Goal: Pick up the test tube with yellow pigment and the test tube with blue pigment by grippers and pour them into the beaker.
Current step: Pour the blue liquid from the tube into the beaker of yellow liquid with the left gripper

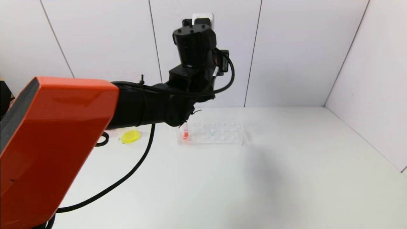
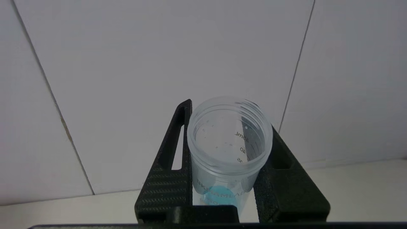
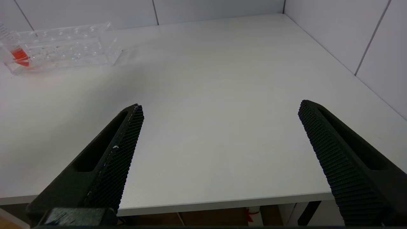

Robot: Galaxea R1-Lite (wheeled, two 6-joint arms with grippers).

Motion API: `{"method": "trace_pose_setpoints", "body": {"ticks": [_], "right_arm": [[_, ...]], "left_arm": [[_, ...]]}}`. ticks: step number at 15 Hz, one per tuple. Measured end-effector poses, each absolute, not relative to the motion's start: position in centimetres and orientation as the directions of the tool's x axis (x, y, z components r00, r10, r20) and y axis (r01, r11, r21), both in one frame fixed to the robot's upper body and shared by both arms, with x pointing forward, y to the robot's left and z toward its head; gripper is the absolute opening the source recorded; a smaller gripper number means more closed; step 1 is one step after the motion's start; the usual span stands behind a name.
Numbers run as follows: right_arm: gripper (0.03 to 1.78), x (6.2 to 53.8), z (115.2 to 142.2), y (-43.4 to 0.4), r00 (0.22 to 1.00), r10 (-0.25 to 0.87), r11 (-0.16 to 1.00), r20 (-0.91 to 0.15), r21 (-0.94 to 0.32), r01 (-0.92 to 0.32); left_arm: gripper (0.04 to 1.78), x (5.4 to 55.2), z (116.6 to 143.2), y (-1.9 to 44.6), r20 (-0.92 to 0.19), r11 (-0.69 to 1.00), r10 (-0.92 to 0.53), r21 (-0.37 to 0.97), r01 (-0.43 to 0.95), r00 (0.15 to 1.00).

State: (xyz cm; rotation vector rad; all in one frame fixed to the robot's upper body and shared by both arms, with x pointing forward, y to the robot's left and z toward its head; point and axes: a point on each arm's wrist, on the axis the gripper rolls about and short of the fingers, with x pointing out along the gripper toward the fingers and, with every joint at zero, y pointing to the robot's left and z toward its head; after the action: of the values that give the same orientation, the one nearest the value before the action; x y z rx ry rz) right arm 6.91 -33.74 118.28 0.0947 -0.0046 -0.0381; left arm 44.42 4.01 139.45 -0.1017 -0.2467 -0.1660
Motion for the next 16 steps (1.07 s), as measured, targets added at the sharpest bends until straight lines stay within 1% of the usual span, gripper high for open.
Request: {"method": "trace_pose_setpoints", "body": {"ticks": [3,5,8,10,13,16], "right_arm": [[1.77,6.9,118.3,-33.7,0.999,-0.038,0.995,0.002,0.095,0.038],[1.77,6.9,118.3,-33.7,0.999,-0.038,0.995,0.003,0.095,0.038],[1.77,6.9,118.3,-33.7,0.999,-0.038,0.995,0.003,0.095,0.038],[1.77,6.9,118.3,-33.7,0.999,-0.038,0.995,0.003,0.095,0.038],[1.77,6.9,118.3,-33.7,0.999,-0.038,0.995,0.003,0.095,0.037],[1.77,6.9,118.3,-33.7,0.999,-0.038,0.995,0.002,0.095,0.038]], "left_arm": [[0.53,44.9,141.9,7.7,0.258,0.990,-0.094,-0.077,0.117,0.961],[0.53,45.4,143.2,10.7,0.245,0.993,-0.089,-0.051,0.104,0.965],[0.53,46.8,144.5,15.8,0.225,0.995,-0.094,-0.007,0.098,0.970],[0.53,47.6,145.1,19.3,0.233,0.995,-0.102,0.010,0.102,0.967],[0.53,48.9,145.0,24.5,0.224,0.996,-0.089,0.033,0.083,0.970],[0.53,49.7,143.7,28.9,0.154,0.996,-0.085,0.051,0.078,0.984]]}}
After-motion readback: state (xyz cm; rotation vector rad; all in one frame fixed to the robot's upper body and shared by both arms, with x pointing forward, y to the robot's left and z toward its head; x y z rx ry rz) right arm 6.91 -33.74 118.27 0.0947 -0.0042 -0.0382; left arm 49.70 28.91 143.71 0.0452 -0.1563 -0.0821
